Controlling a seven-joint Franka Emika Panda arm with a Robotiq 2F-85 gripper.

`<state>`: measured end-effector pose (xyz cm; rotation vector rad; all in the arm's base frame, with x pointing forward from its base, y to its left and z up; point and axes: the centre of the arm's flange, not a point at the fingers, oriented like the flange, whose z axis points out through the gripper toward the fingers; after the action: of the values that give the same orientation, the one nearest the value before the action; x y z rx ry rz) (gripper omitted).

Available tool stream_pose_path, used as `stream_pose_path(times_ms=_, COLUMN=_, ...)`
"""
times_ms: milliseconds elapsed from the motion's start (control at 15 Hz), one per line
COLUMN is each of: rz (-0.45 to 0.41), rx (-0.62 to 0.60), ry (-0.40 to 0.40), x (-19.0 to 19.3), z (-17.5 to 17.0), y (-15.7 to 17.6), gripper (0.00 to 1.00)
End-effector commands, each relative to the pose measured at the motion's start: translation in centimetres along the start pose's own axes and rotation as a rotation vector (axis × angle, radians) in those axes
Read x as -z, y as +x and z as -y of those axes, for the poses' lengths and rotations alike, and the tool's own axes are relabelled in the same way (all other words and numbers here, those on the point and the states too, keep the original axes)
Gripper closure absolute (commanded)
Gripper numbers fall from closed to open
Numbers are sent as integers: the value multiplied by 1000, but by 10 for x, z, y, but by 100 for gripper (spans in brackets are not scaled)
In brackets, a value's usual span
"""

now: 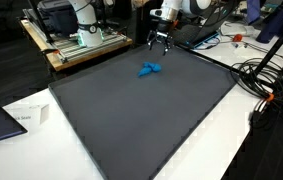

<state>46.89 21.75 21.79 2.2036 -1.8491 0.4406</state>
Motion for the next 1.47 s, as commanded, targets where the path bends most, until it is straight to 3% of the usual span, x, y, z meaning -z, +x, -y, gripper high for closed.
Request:
stream_pose_path(times_ms=0, rz=85, rx=-157, ry=-85, x=-6, z=34, y=10, gripper=0)
stream_pose_path(times_ms=533, rz=179, rx=-505, ry=-239, x=-34, z=52, y=37, gripper=0)
stream_pose_path(times_ms=733, rz=209, rx=-610, ry=-255, x=-36, z=50, y=45, gripper=0)
stream_pose_path(times_ms=1067, rz=231, rx=-645, ry=-183, x=-21, z=40, y=67, gripper=0)
stream_pose_path(times_ms=1400, rz=324, rx=-590, ry=-150, x=-24, z=15, y=88, gripper=0)
